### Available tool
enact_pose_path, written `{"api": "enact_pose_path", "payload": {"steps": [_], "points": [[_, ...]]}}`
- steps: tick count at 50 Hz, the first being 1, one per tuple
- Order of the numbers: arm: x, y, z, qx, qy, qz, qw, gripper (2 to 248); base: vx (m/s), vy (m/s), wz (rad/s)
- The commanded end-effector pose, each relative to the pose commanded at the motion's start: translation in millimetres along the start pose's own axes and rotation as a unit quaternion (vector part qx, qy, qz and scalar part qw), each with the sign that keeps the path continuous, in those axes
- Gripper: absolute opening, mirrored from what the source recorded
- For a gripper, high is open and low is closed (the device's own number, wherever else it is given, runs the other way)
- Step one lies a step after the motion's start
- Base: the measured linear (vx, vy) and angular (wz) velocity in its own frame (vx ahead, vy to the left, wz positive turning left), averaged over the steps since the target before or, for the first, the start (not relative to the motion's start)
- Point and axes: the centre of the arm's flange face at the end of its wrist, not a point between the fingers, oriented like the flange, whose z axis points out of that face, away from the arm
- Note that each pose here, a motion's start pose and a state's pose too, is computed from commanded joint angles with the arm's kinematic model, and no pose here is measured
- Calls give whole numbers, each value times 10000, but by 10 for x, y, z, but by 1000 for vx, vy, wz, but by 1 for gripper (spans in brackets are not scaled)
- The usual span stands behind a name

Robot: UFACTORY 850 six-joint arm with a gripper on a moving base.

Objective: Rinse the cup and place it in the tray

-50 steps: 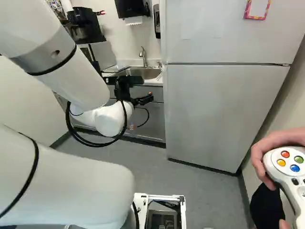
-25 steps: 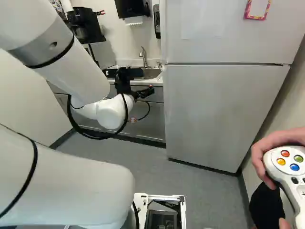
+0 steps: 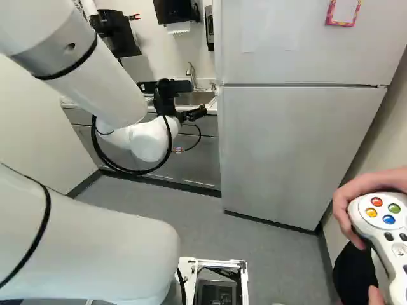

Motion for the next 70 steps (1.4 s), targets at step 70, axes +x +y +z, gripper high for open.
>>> {"api": "enact_pose_path", "payload": {"steps": [70], "points": [[768, -4, 537, 6, 519, 0, 9987, 247, 0, 0, 0]]}}
